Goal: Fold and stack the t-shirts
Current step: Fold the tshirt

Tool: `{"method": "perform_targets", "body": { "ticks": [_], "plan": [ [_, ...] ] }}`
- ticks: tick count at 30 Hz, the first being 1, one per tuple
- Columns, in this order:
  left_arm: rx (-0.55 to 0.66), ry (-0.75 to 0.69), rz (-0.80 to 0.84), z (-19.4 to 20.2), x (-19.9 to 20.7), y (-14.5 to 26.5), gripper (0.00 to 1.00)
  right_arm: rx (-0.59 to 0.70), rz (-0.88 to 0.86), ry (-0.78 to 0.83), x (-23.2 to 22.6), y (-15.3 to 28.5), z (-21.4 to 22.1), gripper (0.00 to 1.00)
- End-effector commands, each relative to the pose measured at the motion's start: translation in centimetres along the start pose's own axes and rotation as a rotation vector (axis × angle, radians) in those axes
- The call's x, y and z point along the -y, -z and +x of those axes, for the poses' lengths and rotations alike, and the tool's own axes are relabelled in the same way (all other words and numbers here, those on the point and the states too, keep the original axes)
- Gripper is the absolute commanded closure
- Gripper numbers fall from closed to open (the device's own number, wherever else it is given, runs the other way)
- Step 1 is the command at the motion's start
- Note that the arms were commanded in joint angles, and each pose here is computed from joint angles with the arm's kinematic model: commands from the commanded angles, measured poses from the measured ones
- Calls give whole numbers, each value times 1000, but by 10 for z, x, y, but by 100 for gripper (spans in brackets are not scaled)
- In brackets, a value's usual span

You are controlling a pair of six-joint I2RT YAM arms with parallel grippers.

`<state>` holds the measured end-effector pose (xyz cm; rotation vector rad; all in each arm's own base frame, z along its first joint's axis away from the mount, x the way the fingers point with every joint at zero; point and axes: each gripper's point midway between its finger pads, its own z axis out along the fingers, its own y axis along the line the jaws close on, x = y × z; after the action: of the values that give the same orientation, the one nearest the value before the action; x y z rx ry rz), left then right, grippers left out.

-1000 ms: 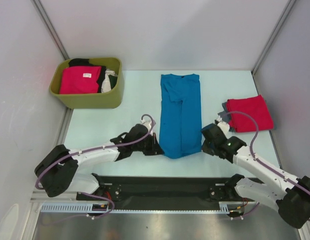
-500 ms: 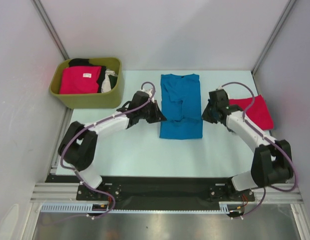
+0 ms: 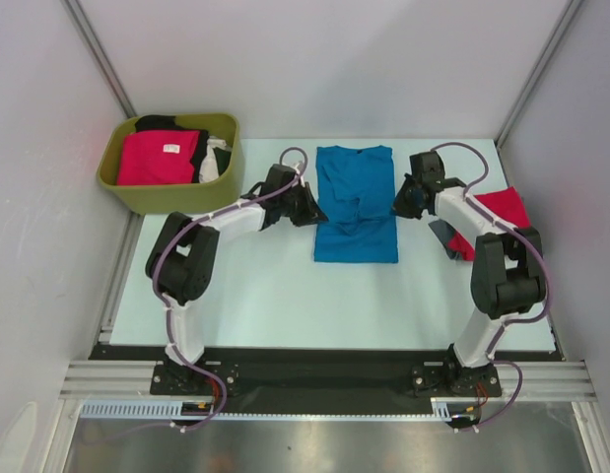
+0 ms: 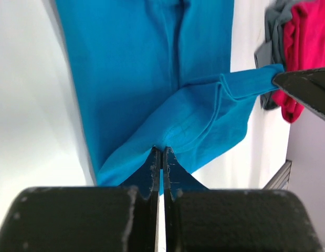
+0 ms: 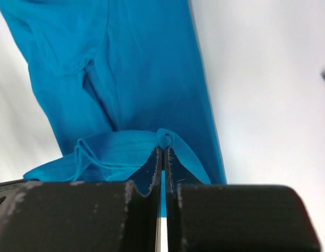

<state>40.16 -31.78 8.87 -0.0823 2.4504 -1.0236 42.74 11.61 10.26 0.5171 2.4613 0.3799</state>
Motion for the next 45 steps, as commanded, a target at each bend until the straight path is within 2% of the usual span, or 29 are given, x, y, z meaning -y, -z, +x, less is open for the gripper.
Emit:
{"method": "perform_targets", "body": {
  "ticks": [1,10,12,13,14,15,16,17,18,20,25,27,29,34,45],
  "plan": [
    [68,14,56,-34,10,4,100,34,-45,2,-9,-4,-25,100],
    [97,74,62,-65,0,-13,98,49,-53,-32,-6,-24,-48,100],
    [112,72,72,-79,7,-18,92,64,-68,-33,-9,-29,-57,98],
    [97,86,55,-79,-3,-29,86,76,-60,-42,-9,-30,-61,96],
    [104,86,54,-88,1,-30,60,91,-61,-48,-8,-32,-65,78],
    [101,90,49,-90,0,-33,50,98,-70,-51,-9,-33,-67,61],
    [110,90,32,-93,-5,-35,41,116,-70,-54,-10,-32,-71,38],
    [125,79,9,-96,-7,-33,29,121,-69,-54,-11,-30,-73,35],
    [138,70,-9,-97,-9,-30,25,130,-79,-46,-14,-24,-74,30],
    [168,37,-36,-96,-9,-14,19,122,-74,-30,-10,-18,-66,30],
    [166,-13,-74,-71,-13,14,20,130,-139,-18,-3,15,-34,41],
    [148,-23,-98,-48,-21,23,22,76,-110,-24,16,12,-2,43],
    [109,-28,-115,-19,-32,22,23,38,-105,-20,28,16,21,42],
    [114,-36,-78,6,-28,33,23,1,-126,-4,38,24,50,40],
    [23,-32,-71,46,-38,23,27,-73,-126,-6,49,5,76,56]
  ]
}}
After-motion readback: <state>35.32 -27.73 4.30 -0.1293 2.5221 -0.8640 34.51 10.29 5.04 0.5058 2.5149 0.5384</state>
